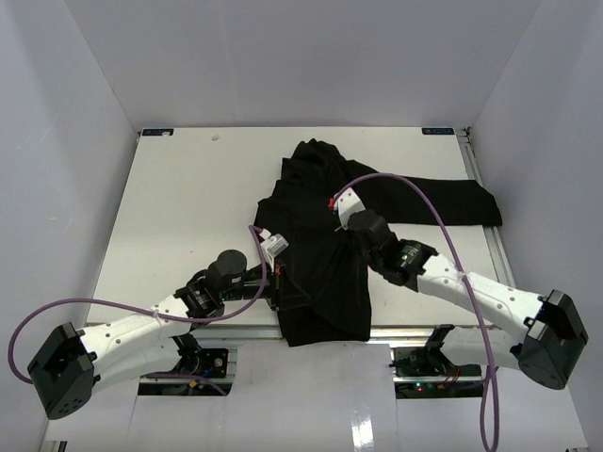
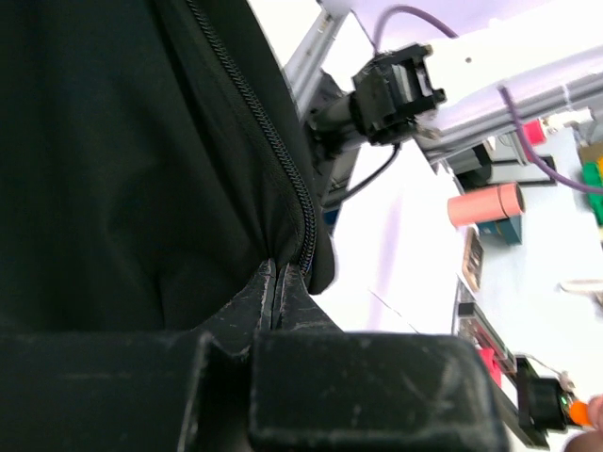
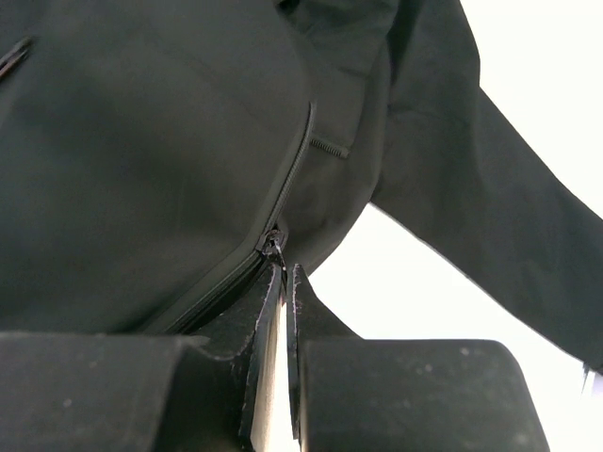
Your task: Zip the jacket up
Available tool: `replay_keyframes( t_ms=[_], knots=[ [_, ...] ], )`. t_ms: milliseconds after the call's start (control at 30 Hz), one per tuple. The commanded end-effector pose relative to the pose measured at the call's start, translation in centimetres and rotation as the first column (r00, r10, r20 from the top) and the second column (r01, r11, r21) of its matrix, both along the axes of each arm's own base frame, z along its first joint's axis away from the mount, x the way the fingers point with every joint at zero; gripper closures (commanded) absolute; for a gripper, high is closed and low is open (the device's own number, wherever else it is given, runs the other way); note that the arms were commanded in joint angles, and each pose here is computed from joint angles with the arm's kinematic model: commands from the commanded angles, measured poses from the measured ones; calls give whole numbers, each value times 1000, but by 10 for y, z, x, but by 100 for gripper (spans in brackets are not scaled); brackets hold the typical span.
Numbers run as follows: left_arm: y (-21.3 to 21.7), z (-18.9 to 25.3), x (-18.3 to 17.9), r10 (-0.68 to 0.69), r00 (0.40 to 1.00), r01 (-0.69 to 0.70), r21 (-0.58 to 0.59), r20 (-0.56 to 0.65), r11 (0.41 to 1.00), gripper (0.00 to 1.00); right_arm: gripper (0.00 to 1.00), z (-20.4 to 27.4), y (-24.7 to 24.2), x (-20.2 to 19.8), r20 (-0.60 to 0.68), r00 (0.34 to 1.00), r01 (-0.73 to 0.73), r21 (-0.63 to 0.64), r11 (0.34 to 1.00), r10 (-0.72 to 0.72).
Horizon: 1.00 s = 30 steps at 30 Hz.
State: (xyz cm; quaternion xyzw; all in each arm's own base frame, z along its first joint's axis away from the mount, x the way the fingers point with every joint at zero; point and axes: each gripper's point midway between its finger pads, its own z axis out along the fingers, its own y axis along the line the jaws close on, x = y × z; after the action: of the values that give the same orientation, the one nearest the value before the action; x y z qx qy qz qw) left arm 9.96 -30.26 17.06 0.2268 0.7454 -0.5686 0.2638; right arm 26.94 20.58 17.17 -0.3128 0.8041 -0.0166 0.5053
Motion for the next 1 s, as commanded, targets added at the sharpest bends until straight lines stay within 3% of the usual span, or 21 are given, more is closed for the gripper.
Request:
replay_keyframes(
  t_ms=[0, 367, 967],
  knots=[
    [7, -21, -25, -76, 995, 79, 42, -70, 996, 100, 92, 66, -15, 70, 191, 968, 146, 96, 985, -162],
    [14, -9, -7, 44, 999, -44, 28, 1, 999, 100, 92, 84, -41, 171, 241, 922, 271, 158, 950, -303],
    [49, -28, -12, 175, 985, -175, 6, -11, 985, 100, 92, 142, -65, 256, 370, 831, 378, 172, 909, -416]
  ],
)
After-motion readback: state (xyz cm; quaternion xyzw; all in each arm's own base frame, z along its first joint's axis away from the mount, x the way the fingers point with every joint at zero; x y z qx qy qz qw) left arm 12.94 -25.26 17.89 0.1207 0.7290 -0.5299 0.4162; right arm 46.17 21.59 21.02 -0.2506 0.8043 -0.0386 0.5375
